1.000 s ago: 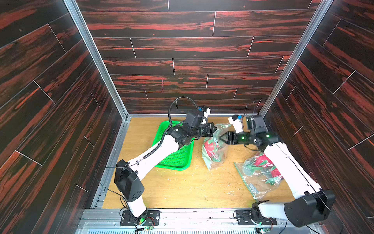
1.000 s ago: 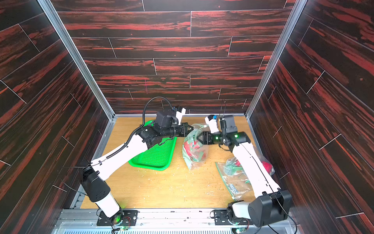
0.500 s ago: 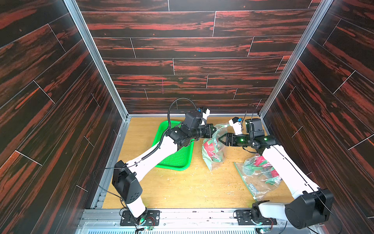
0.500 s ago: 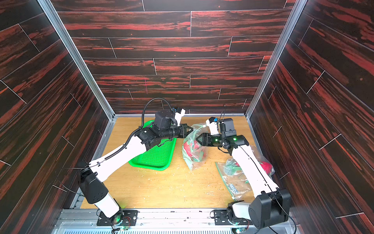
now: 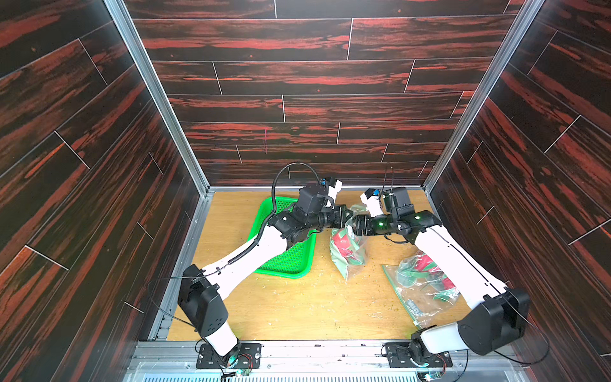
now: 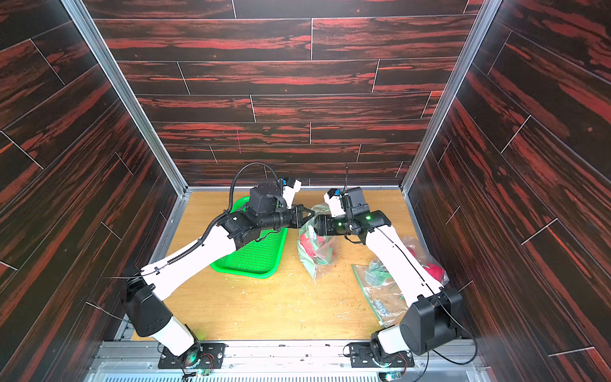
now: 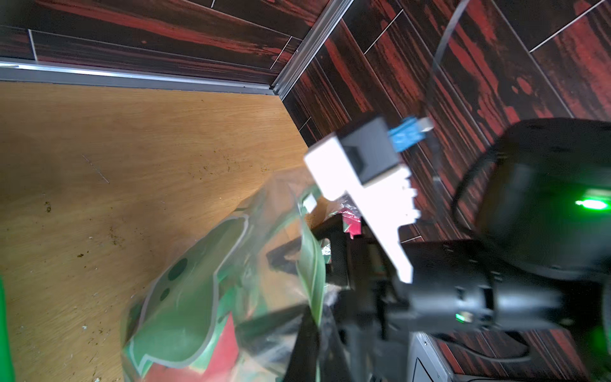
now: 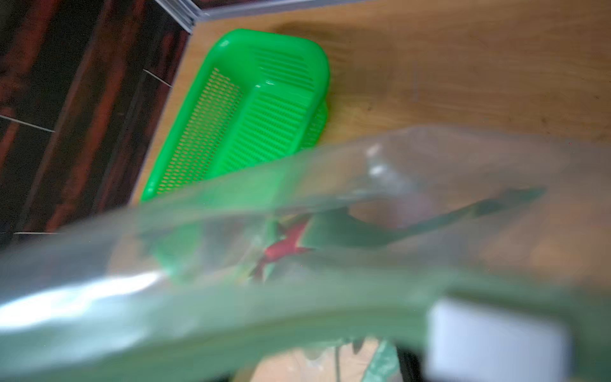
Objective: Open the zip-top bag and take out the dragon fruit
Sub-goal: Pick up the dragon fruit from the zipper food storage bag.
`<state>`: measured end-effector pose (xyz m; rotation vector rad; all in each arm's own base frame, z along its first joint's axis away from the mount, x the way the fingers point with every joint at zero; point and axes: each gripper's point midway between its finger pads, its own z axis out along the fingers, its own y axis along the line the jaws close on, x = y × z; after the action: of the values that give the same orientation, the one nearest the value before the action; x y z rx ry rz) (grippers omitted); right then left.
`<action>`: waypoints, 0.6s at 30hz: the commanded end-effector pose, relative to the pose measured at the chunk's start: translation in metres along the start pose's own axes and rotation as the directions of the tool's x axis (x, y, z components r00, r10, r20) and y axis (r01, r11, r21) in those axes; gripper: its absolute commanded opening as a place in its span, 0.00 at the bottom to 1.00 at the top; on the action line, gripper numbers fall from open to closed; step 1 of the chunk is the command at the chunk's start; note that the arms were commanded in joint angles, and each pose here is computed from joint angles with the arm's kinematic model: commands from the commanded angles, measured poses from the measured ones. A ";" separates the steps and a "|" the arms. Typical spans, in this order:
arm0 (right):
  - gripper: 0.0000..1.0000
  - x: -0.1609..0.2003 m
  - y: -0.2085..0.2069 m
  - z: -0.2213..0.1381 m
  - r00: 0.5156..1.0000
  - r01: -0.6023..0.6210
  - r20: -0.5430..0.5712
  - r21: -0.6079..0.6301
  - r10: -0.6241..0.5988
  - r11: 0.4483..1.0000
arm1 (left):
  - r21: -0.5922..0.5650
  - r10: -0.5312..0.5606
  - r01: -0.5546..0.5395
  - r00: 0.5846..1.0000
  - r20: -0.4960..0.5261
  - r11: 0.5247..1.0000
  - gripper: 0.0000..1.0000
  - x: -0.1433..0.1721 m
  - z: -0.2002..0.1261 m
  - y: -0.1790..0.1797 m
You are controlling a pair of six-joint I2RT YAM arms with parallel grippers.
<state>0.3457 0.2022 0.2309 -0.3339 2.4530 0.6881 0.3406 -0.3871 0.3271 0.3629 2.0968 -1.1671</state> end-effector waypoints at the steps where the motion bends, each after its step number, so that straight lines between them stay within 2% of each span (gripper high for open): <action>1: 0.76 0.015 -0.016 0.008 0.999 0.005 -0.052 0.075 -0.001 0.997 | 0.060 0.048 -0.053 0.995 0.083 0.997 0.00 -0.022 -0.024 -0.027; 5: 0.72 0.016 -0.018 0.012 0.998 0.011 -0.060 0.080 -0.006 0.997 | 0.058 0.055 -0.059 0.995 0.082 0.997 0.00 -0.021 -0.025 -0.027; 7: 0.60 0.016 -0.018 0.013 0.998 0.020 -0.062 0.081 -0.015 0.997 | 0.052 0.060 -0.065 0.994 0.088 0.997 0.00 -0.023 -0.026 -0.027; 10: 0.34 0.016 -0.018 0.014 0.998 0.028 -0.060 0.080 -0.023 0.996 | 0.051 0.065 -0.070 0.993 0.093 0.996 0.00 -0.024 -0.028 -0.028; 13: 0.14 0.009 -0.016 0.006 0.999 0.041 -0.019 0.084 -0.040 0.996 | 0.040 0.067 -0.071 0.994 0.091 0.997 0.00 -0.022 -0.028 -0.024; 16: 0.00 0.001 -0.011 -0.008 0.998 0.058 0.031 0.083 -0.061 0.995 | 0.012 0.064 -0.066 0.994 0.089 0.998 0.00 -0.019 -0.026 -0.017; 18: 0.00 -0.003 -0.008 -0.018 0.995 0.065 0.070 0.075 -0.070 0.995 | -0.004 0.062 -0.061 0.994 0.086 0.998 0.00 -0.015 -0.025 -0.011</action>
<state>0.3477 0.1884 0.2206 -0.3429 2.4594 0.5669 0.3404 -0.3804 0.3247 0.3640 2.0889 -1.1259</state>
